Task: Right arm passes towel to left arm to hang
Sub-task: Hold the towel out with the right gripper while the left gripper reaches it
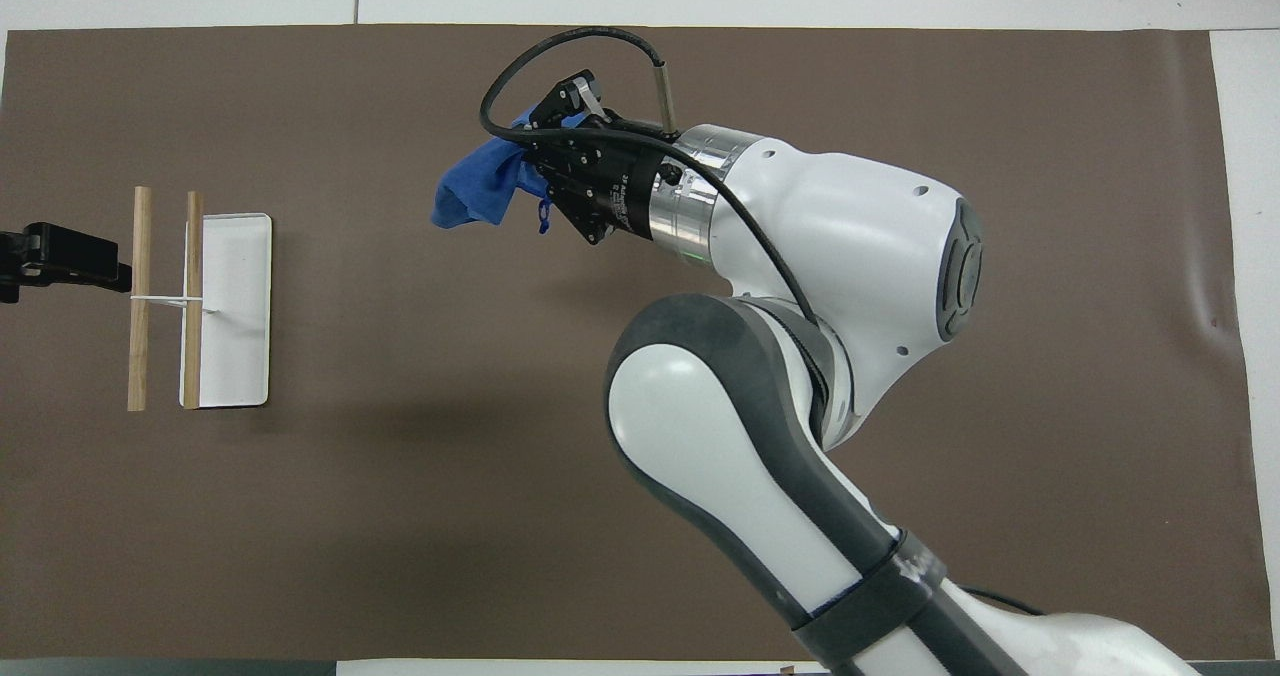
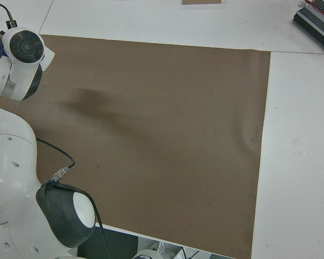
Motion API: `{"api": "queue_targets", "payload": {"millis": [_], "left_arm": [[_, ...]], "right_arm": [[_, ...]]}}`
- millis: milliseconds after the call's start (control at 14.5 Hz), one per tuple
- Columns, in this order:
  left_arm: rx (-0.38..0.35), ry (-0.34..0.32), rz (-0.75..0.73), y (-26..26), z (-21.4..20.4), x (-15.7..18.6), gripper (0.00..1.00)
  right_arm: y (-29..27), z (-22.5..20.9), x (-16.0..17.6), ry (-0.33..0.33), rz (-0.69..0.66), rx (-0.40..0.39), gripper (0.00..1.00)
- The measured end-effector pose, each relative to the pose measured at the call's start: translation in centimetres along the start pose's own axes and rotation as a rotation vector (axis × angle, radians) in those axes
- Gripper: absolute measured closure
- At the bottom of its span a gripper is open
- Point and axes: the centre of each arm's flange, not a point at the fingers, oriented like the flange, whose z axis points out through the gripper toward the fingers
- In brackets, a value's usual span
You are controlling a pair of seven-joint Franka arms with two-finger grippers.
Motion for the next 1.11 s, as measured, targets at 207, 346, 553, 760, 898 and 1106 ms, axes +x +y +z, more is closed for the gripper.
{"api": "queue_targets", "payload": {"millis": [207, 346, 553, 760, 898, 1106], "left_arm": [[0.001, 0.000, 0.023, 1.4, 0.0, 0.0, 0.00], [-0.021, 0.011, -0.027, 1.8, -0.1, 0.1, 0.00], [-0.150, 0.037, -0.243, 3.7, -0.4, 0.6, 0.00], [-0.235, -0.002, -0.513, 6.2, 0.6, 1.3, 0.00], [-0.279, -0.048, -0.715, 7.5, 1.9, 1.5, 0.00], [-0.311, -0.099, -1.007, 8.8, 5.1, 1.6, 0.00]], "right_arm": [[-0.1, 0.4, -2.2, -0.037, 0.111, 0.024, 0.93], [0.3, 1.0, -3.8, -0.060, 0.144, 0.019, 0.93], [1.0, 1.8, -4.5, -0.056, 0.158, 0.033, 0.93], [1.7, 4.3, -4.8, -0.060, 0.156, 0.024, 0.93], [1.6, 5.1, -5.0, -0.066, 0.154, 0.026, 0.93], [1.3, 5.2, -5.6, -0.076, 0.149, 0.032, 0.93]]}}
